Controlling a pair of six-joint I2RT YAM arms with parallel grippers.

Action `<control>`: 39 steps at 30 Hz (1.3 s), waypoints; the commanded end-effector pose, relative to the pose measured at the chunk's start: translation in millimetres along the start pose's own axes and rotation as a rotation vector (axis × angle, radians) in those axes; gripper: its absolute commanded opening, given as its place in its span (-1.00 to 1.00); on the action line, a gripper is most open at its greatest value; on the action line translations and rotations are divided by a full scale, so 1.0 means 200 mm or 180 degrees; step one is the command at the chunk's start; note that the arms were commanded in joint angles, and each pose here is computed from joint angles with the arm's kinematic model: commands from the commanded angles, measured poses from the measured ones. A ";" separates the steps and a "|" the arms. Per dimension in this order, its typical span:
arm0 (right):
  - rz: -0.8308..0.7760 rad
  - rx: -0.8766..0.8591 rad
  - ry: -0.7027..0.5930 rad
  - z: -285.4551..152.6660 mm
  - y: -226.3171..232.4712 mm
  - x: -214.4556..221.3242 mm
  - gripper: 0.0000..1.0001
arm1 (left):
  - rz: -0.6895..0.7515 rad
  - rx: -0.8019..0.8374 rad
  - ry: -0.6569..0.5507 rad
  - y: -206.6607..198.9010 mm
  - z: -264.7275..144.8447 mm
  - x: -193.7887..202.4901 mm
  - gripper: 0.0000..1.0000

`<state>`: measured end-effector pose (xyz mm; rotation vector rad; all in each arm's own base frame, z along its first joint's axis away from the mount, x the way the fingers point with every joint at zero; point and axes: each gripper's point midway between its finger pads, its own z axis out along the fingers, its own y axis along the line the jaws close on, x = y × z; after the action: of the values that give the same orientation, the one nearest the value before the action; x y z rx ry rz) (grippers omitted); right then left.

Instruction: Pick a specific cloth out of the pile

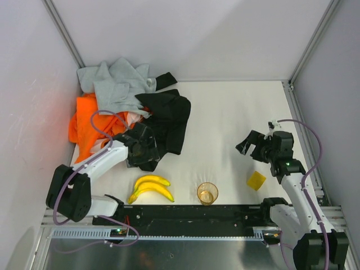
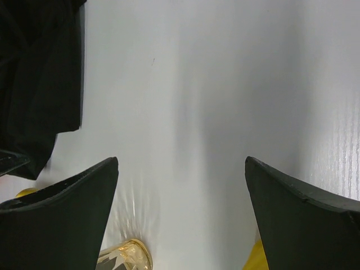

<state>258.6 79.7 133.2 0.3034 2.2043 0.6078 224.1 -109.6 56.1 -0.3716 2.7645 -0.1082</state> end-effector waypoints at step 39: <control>0.0072 0.0007 0.0058 -0.01 0.00 0.14 0.99 | 0.0160 0.1623 -0.1412 -0.34 -0.63 -1.00 -0.94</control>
<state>238.3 91.0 113.0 0.3180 2.2378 0.6329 347.3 -119.2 152.3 -0.2853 2.4510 -0.5042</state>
